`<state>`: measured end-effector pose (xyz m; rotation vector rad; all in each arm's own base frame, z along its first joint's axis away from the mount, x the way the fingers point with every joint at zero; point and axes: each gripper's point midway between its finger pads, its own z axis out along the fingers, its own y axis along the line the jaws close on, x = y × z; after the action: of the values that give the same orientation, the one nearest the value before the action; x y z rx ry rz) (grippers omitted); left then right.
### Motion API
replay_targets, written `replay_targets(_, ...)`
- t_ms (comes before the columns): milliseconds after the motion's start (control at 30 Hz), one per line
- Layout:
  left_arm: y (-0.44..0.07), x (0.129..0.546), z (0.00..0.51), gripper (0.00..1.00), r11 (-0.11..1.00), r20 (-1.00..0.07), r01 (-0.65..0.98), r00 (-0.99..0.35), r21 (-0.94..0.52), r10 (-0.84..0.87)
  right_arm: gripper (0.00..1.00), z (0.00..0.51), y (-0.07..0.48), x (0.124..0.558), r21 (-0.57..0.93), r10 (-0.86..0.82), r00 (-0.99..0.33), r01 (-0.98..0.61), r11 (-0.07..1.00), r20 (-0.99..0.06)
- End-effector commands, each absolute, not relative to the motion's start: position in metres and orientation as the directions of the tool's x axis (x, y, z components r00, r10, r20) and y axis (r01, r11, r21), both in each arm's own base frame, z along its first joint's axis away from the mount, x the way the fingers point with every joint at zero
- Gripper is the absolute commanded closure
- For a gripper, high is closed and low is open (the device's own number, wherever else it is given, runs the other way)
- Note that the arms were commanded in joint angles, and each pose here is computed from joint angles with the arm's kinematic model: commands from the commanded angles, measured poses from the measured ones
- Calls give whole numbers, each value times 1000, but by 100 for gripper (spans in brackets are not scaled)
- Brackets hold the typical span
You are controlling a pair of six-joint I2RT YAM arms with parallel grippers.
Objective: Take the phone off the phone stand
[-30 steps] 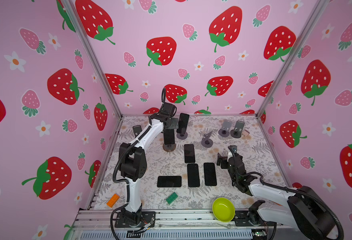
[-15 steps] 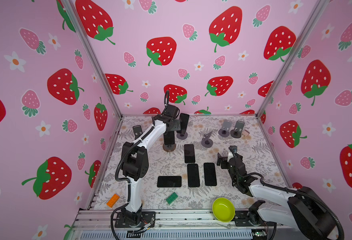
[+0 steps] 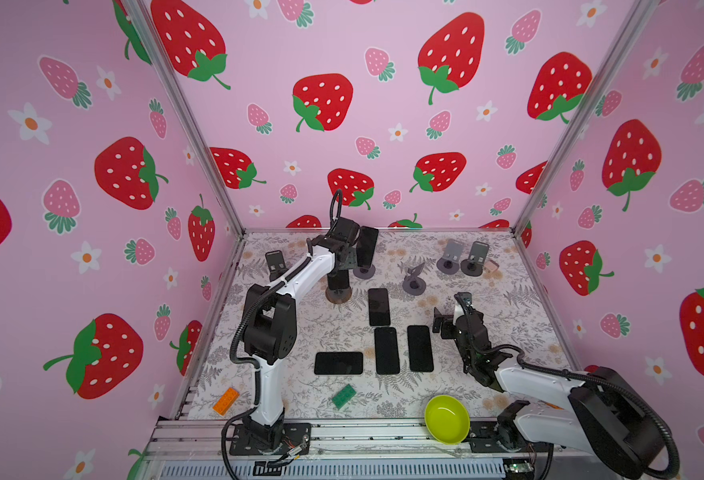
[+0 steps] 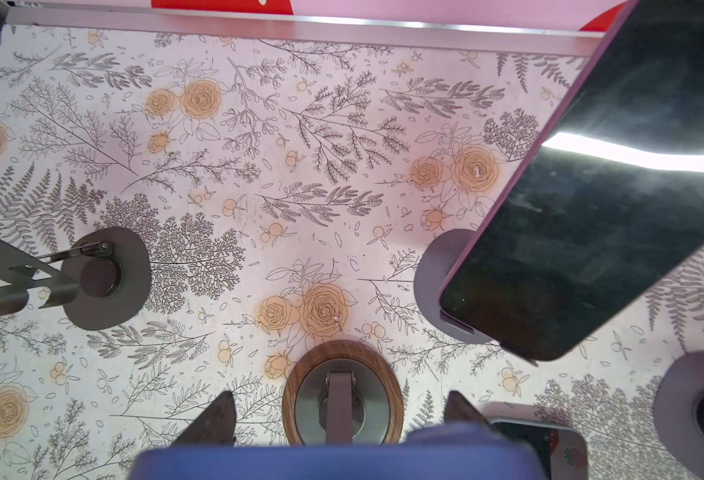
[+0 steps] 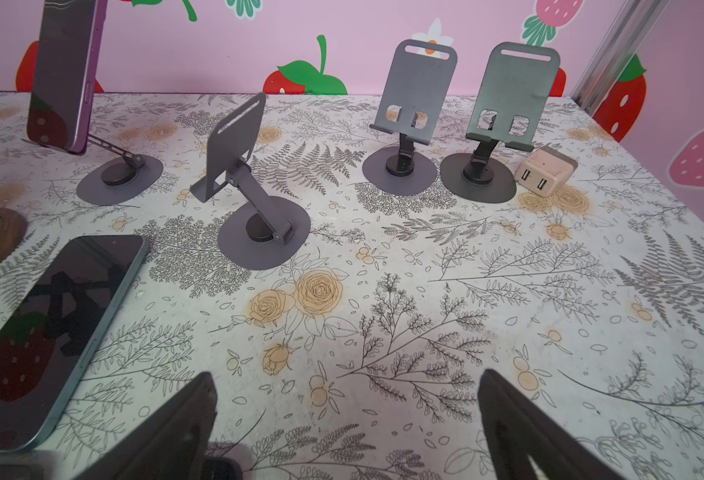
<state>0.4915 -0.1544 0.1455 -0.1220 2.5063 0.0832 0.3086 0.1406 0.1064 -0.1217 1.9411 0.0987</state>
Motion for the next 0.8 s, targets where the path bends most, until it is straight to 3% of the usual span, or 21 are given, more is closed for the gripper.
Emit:
replay_targets(0,-154,493,172,27,994,-631,-107,-772,9,-78,0,113,141,313,37,-4,-342,-114,993,-940)
replay_targets(133,-158,493,176,32,997,-627,-82,-775,-13,-72,0,114,144,314,39,-8,-349,-127,991,-937)
replay_targets(767,-145,459,228,33,998,-653,-60,-755,-22,-60,0,114,151,314,21,-40,-341,-171,985,-939)
